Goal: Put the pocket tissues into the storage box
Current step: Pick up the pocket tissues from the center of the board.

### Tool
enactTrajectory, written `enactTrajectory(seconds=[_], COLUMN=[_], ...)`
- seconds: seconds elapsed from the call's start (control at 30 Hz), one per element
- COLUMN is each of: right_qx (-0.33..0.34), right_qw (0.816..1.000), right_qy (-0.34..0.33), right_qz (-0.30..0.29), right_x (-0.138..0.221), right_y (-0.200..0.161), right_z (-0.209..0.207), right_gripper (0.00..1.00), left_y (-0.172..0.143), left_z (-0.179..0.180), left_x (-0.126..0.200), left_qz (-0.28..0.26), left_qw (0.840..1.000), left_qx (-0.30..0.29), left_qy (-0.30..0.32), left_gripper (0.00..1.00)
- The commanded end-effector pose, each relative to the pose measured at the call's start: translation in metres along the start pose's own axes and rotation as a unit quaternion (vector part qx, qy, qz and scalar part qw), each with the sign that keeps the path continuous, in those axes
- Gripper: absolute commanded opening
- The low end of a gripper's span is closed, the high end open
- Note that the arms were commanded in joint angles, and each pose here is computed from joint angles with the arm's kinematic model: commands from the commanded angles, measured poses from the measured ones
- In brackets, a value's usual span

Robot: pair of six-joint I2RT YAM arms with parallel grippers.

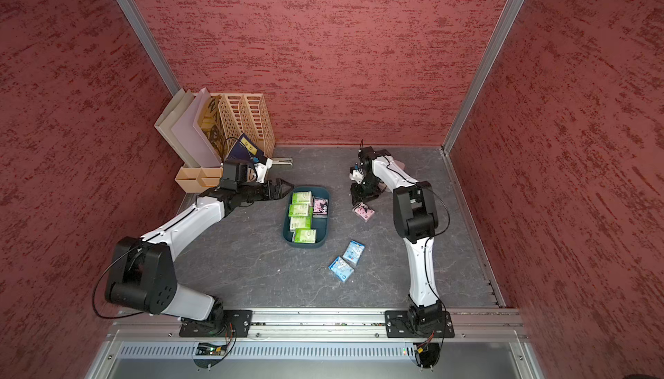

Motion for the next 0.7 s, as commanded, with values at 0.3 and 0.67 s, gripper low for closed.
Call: enactTrajectory(seconds=[0.3, 0.67], right_qx=[-0.025, -0.07], right_qw=[0.999, 0.996], right_qy=[-0.025, 0.042], right_qz=[-0.016, -0.049], right_x=[0.011, 0.021], right_y=[-0.014, -0.028], right_z=[-0.024, -0.023], right_gripper=[0.53, 0.58], left_y=[0.003, 0.004], left_z=[-0.005, -0.004], left_x=[0.006, 0.006], left_qz=[-0.01, -0.012], left_qw=[1.0, 1.0], left_qx=[-0.006, -0.007], left_qy=[-0.005, -0.003], left_gripper=[1.0, 1.0])
Point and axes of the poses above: each gripper's point midway between its finger pads, its own x axis back along the fingers, its own z axis along the line the jaws close on, y = z × x, the point moved 7 cm from there along x, back along the fingers, and after that the axes turned 6 degrees about -x, right-handed, at the moved point
